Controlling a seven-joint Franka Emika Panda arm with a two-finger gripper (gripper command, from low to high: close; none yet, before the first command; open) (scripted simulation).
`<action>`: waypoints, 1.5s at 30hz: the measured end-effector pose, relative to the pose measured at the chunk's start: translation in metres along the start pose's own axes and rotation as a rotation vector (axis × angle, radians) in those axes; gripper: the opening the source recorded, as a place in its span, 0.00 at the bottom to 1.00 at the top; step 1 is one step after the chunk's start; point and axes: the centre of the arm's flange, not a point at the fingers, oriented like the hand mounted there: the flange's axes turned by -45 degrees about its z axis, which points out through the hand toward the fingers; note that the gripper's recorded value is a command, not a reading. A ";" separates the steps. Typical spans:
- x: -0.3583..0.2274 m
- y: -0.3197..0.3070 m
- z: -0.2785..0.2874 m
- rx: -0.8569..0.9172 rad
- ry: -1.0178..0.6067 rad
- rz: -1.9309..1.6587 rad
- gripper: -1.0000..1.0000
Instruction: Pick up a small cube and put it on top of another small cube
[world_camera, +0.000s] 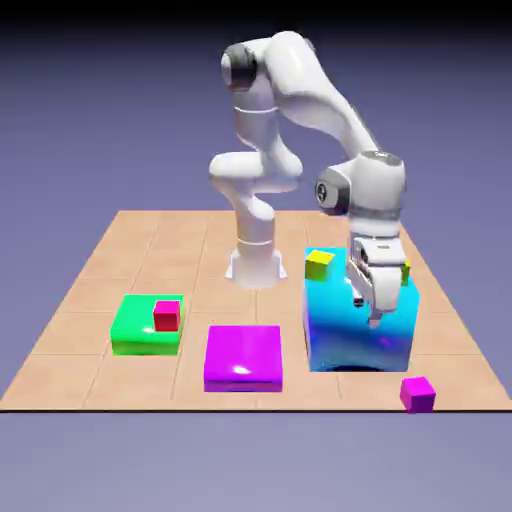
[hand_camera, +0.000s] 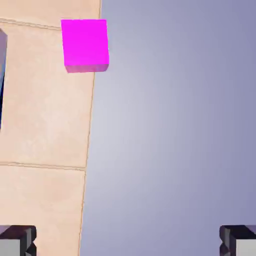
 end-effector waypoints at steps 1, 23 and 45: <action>0.007 0.004 0.006 0.021 0.003 -0.059 0.50; 0.112 0.060 0.121 0.353 0.350 -1.198 0.50; 0.127 0.050 0.095 0.418 0.364 -1.528 0.00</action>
